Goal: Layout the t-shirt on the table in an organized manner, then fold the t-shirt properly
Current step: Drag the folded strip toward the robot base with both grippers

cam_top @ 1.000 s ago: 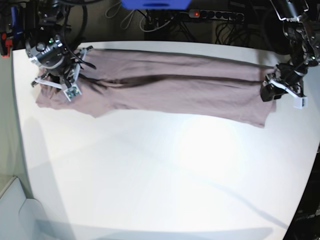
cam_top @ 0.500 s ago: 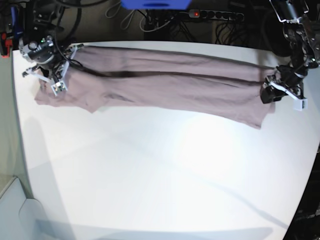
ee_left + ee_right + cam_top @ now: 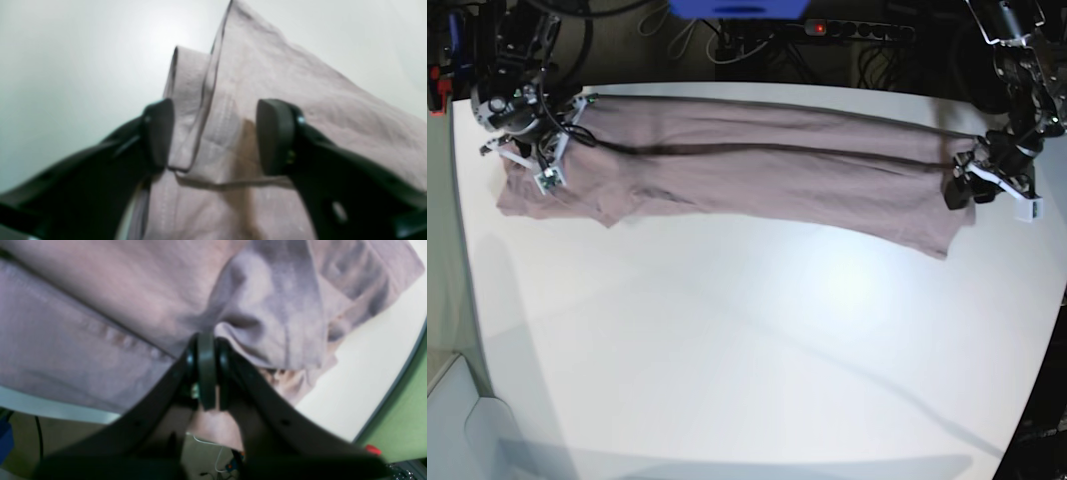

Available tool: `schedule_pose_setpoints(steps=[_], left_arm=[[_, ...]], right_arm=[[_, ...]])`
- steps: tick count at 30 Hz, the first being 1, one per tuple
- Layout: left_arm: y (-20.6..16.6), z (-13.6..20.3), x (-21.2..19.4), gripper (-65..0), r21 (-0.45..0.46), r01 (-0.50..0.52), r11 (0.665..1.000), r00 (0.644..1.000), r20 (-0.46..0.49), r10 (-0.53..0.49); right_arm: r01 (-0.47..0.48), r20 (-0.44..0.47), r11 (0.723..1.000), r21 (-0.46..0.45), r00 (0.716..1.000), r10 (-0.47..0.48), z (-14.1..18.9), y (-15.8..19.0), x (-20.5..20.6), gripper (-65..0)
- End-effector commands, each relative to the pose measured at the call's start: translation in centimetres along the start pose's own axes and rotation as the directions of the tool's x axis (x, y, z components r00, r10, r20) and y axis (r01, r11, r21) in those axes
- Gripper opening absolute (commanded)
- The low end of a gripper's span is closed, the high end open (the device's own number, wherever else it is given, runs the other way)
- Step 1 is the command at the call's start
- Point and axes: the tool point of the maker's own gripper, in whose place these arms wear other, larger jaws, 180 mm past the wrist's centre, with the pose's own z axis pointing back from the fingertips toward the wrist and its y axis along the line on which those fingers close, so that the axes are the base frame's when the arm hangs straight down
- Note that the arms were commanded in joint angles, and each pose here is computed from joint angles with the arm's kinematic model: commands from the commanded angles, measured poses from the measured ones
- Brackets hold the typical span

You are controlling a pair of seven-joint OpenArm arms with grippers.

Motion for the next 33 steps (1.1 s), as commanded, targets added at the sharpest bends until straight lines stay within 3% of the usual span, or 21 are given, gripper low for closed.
schedule_pose_setpoints(steps=[1, 5, 8, 15, 22, 33], left_arm=[[-0.3, 0.4, 1.9, -22.7, -0.016, 0.037, 0.999, 0.998, 0.048, -0.036], [-1.0, 0.6, 2.0, -22.3, -0.053, 0.071, 0.996, 0.996, 0.053, -0.068], [0.1, 1.3, 1.9, -22.3, -0.024, 0.052, 0.998, 0.997, 0.062, -0.050], [2.8, 2.8, 1.7, -22.2, 0.047, 0.013, 0.999, 1.000, 0.028, -0.014], [0.9, 1.1, 1.1, -22.2, -0.006, 0.038, 0.999, 0.999, -0.012, -0.038], [1.7, 0.0, -2.2, -22.2, -0.006, -0.049, 0.999, 0.995, -0.087, 0.048]], right_arm=[[0.001, -0.005, 1.000, -0.008, 1.000, -0.001, 0.1, -0.3, -0.1, -58.2], [-0.003, -0.005, 1.000, -0.007, 1.000, 0.003, 0.1, -0.3, -0.1, -48.0], [-0.004, -0.006, 1.000, -0.007, 1.000, 0.004, 0.1, -0.3, -0.2, -44.6], [-0.003, -0.005, 1.000, -0.007, 1.000, 0.003, 0.1, -0.3, -0.1, -44.7], [-0.004, -0.004, 1.000, -0.006, 1.000, 0.004, 0.1, -0.2, -0.1, -44.7], [-0.005, -0.003, 1.000, -0.007, 1.000, 0.005, 0.2, -0.2, -0.1, -44.7]])
